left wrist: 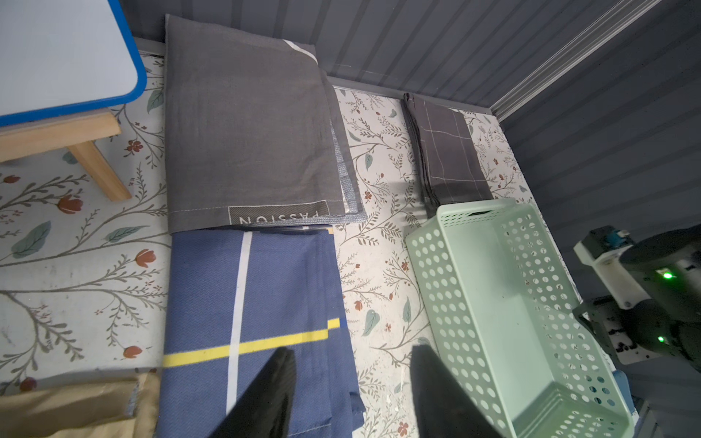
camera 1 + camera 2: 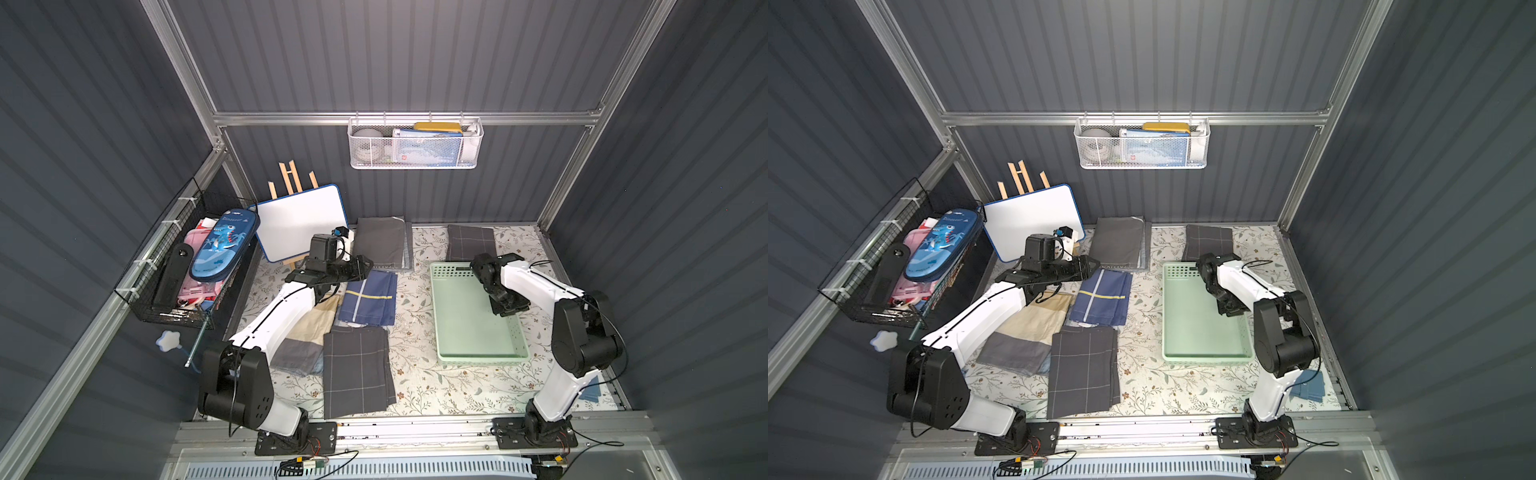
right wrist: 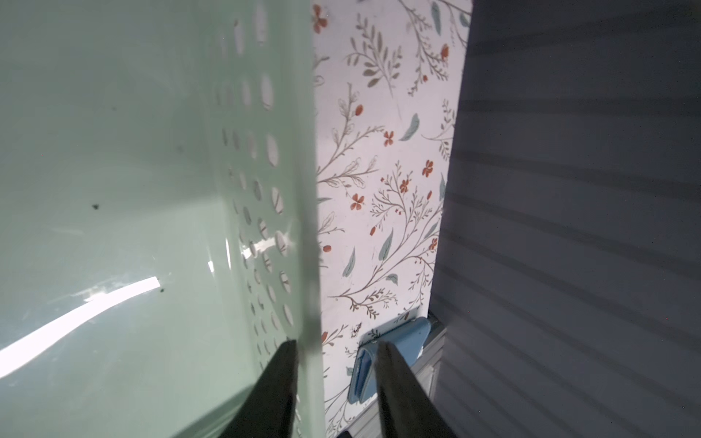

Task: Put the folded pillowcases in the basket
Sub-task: Move the basket to the center of the board, then move the pillowcase to the center of the board.

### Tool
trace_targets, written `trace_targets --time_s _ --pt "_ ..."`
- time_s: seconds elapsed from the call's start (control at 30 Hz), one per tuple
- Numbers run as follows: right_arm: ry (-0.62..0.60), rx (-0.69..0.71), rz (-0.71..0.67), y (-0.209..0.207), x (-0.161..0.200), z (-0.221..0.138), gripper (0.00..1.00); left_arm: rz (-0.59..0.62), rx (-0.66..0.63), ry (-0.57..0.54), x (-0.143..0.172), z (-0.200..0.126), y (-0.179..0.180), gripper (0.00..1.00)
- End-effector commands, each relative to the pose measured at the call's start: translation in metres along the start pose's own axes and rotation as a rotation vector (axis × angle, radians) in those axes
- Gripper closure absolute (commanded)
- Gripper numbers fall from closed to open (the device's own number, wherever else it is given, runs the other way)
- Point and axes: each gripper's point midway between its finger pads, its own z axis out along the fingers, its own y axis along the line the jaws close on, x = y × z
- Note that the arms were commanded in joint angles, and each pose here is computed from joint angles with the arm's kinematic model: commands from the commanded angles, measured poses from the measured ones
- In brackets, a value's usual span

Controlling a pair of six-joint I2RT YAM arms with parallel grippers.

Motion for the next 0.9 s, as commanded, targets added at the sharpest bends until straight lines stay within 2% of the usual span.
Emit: trace_targets --time_s 0.0,0.07,0.17,0.3,0.4,0.53,0.67,0.73,0.87 --pt "-0.026 0.072 0.023 -0.016 0.0 -0.003 0.54 0.004 0.006 -0.001 -0.002 0.004 0.0 0.45" --pt "-0.049 0.057 0.064 -0.019 -0.003 -0.012 0.54 -0.014 -0.034 0.004 0.001 0.008 0.009 0.44" --pt "-0.145 -0.109 0.115 -0.002 -0.002 -0.051 0.54 -0.065 -0.124 0.032 0.008 0.016 0.028 0.44" --pt "-0.315 -0.394 0.059 0.057 0.017 -0.132 0.54 -0.127 -0.233 0.039 0.01 0.02 0.05 0.45" --pt "-0.347 -0.614 0.002 0.106 0.049 -0.181 0.54 -0.146 -0.254 -0.02 -0.005 0.007 0.053 0.45" --pt "-0.292 -0.863 -0.126 0.181 0.106 -0.223 0.51 -0.215 -0.277 -0.012 -0.005 -0.006 0.063 0.44" --pt "-0.213 -1.009 -0.226 0.25 0.149 -0.245 0.47 -0.281 -0.329 0.011 0.011 -0.016 0.073 0.43" --pt "-0.164 -1.028 -0.289 0.281 0.161 -0.248 0.46 -0.312 -0.355 -0.016 0.011 -0.028 0.088 0.43" --pt "-0.122 -0.985 -0.358 0.328 0.158 -0.243 0.46 -0.355 -0.301 -0.07 0.005 -0.05 0.105 0.43"
